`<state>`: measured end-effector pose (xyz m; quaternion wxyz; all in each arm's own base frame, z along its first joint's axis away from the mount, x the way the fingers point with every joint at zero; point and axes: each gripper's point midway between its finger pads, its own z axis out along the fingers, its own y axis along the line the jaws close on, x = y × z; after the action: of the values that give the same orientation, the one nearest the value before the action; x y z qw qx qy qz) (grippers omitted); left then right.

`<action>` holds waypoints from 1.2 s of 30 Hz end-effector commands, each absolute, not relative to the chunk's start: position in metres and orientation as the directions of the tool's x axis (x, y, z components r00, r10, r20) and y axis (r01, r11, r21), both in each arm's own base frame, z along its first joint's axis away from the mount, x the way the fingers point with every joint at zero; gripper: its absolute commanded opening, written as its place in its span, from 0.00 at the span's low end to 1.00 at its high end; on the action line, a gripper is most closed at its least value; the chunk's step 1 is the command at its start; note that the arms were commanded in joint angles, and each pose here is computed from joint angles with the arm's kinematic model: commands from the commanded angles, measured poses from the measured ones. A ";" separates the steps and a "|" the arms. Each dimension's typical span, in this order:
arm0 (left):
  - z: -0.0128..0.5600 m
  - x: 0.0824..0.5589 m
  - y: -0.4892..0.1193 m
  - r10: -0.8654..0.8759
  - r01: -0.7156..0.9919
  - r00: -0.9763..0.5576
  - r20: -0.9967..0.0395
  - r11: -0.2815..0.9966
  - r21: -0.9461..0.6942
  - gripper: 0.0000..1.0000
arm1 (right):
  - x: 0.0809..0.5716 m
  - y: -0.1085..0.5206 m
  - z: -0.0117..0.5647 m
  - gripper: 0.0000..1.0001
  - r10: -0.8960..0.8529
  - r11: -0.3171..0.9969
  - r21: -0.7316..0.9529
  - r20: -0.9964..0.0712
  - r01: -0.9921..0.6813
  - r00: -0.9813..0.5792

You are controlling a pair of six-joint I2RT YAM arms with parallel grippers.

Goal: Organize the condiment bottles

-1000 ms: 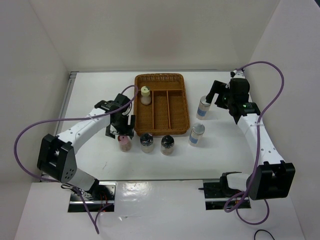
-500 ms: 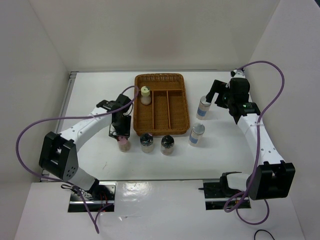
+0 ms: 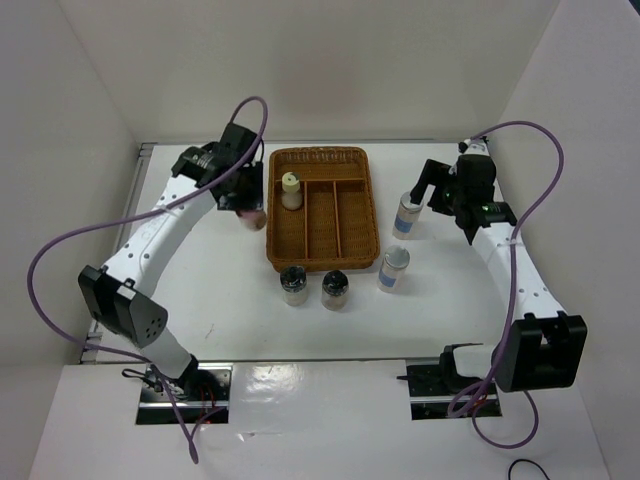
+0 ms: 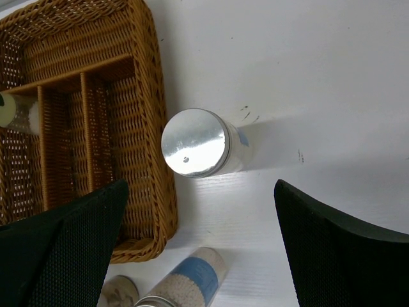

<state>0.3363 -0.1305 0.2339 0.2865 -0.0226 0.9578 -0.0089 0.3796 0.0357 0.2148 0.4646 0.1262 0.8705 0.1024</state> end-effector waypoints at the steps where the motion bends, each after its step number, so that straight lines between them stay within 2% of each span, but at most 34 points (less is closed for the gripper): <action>1: 0.253 0.365 -0.135 0.001 -0.003 -0.794 -0.608 1.000 0.006 0.40 | 0.393 0.039 0.228 0.99 0.317 0.946 0.307 -0.812 0.105 -0.490; 6: 0.248 0.409 -0.157 0.042 0.055 -0.762 -0.646 0.998 0.000 0.40 | 0.400 0.033 0.225 0.99 0.300 0.953 0.276 -0.817 0.123 -0.492; 17: 0.202 0.452 -0.191 0.101 0.138 -0.768 -0.632 0.990 -0.009 0.40 | 0.408 0.032 0.231 0.99 0.272 0.962 0.254 -0.834 0.103 -0.481; 36: 0.150 0.457 -0.210 0.135 0.178 -0.827 -0.545 0.984 -0.026 0.40 | 0.414 0.045 0.213 0.99 0.250 0.965 0.253 -0.809 0.069 -0.532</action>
<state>0.4499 -0.1997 0.1410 0.2658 0.0698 0.9612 -0.0227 0.3987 0.0378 0.1883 0.4394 0.1078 0.8875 0.0874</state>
